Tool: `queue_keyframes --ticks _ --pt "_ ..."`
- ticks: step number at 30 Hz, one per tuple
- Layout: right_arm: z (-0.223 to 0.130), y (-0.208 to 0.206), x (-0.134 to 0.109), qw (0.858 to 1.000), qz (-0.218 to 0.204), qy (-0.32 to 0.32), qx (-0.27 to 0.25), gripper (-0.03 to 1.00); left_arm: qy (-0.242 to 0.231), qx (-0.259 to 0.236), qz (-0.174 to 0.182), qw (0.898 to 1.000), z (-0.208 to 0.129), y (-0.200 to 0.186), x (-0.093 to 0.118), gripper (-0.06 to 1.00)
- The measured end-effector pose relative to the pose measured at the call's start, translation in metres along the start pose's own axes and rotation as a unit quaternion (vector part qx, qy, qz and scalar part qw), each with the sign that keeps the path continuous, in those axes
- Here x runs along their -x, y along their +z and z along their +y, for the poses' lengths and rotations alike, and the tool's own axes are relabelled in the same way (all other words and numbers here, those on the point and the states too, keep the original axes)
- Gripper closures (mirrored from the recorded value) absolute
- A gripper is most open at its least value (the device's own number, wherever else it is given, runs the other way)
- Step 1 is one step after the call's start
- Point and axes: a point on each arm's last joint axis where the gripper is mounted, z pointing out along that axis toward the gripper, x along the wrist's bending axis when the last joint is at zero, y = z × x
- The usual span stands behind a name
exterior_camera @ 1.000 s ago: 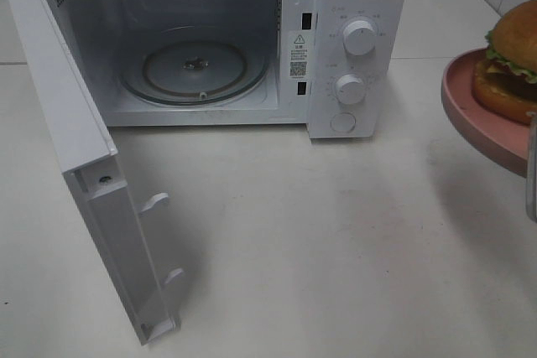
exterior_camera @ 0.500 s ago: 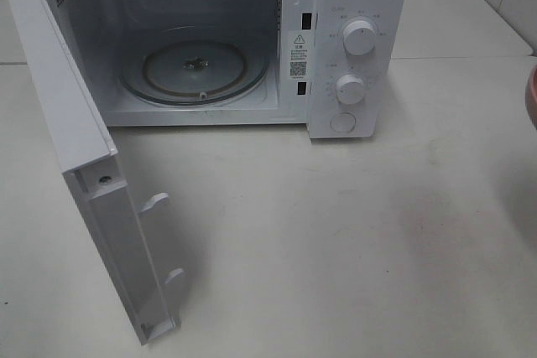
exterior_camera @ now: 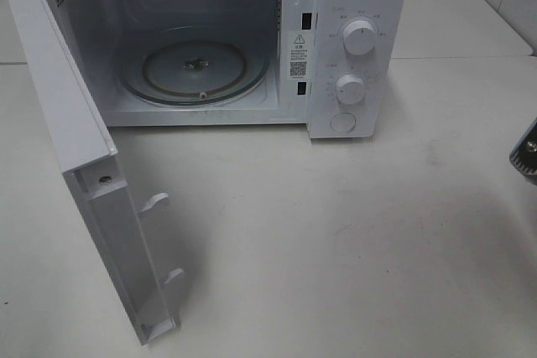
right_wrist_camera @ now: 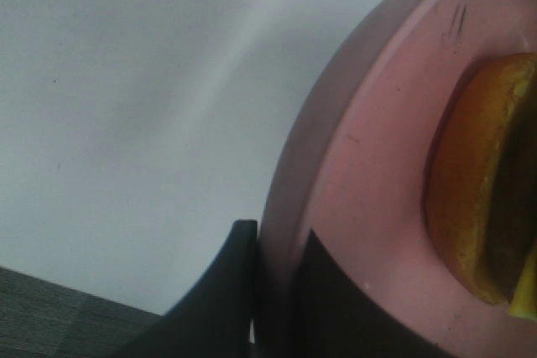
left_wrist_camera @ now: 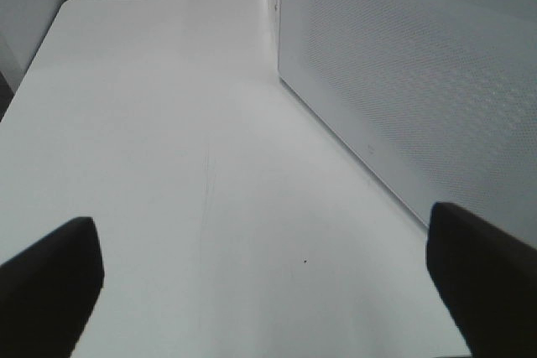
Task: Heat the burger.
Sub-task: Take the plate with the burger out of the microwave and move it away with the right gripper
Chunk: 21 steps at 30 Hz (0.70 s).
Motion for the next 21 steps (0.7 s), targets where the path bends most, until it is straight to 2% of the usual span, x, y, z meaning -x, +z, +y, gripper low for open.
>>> queue_keyframes --ticks 4,12,21 --pt "0.014 0.001 0.001 0.998 -0.005 0.060 -0.008 0.88 0.000 0.000 0.000 1.000 0.000 0.000 0.000 -0.05" --pt "0.037 0.006 0.000 0.991 -0.013 0.129 -0.021 0.88 0.000 0.000 0.000 1.000 0.000 0.000 0.000 -0.05" --pt "0.053 0.026 -0.011 0.982 -0.034 0.174 -0.064 0.88 0.000 0.000 0.000 1.000 0.000 0.000 0.000 -0.05"
